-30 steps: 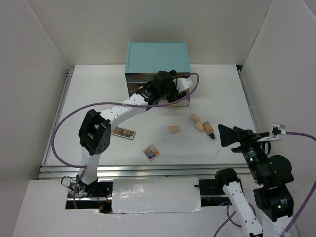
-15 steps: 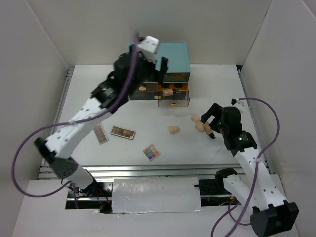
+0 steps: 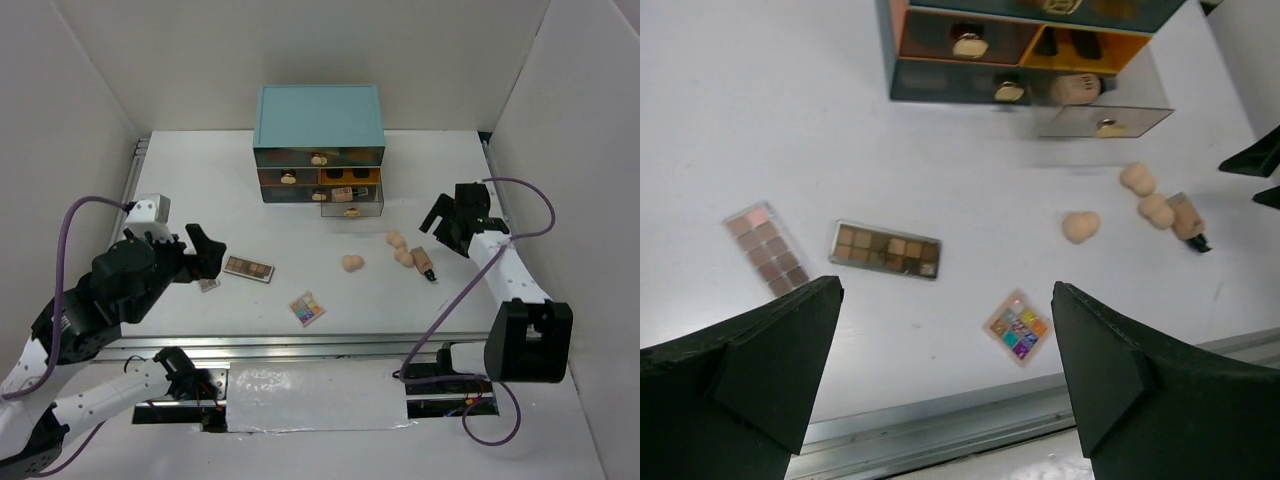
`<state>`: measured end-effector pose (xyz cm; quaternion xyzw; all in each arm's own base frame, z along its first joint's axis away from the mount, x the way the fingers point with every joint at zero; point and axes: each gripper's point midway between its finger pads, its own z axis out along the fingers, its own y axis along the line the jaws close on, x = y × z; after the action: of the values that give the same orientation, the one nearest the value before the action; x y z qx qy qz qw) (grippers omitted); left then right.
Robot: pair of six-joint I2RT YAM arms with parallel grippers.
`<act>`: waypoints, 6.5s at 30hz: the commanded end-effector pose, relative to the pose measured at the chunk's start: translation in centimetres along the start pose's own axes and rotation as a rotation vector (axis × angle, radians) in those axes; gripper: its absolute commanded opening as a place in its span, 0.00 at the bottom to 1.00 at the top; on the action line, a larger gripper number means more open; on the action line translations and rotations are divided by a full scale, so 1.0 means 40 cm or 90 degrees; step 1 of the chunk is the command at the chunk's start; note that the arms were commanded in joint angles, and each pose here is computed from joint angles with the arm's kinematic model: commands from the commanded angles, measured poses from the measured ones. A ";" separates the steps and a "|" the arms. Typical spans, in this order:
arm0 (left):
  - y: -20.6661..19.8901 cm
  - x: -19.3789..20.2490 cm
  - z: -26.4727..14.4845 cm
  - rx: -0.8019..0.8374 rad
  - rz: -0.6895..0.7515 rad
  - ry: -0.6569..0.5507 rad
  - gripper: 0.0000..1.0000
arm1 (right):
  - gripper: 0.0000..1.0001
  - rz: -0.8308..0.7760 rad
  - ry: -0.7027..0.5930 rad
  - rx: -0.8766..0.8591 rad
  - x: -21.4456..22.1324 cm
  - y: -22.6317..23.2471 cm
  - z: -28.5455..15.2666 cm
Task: Organize the makeup
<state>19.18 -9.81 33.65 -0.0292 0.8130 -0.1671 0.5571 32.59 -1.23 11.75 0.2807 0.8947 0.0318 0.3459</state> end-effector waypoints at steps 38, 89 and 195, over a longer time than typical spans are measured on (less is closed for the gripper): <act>0.053 0.180 0.073 -0.004 0.070 0.039 0.99 | 0.82 -0.100 0.229 0.065 0.143 -0.027 0.098; 0.051 0.183 0.041 0.003 0.056 0.023 0.99 | 0.00 -0.060 0.187 0.106 0.108 -0.038 0.113; 0.129 0.139 -0.010 -0.053 -0.029 -0.052 0.99 | 0.00 0.351 0.026 -0.403 0.065 0.591 -0.029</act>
<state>17.40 -6.42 26.42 -0.0589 0.8072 -0.1318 0.5724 39.25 19.81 13.13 0.3980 0.7667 0.3706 0.3413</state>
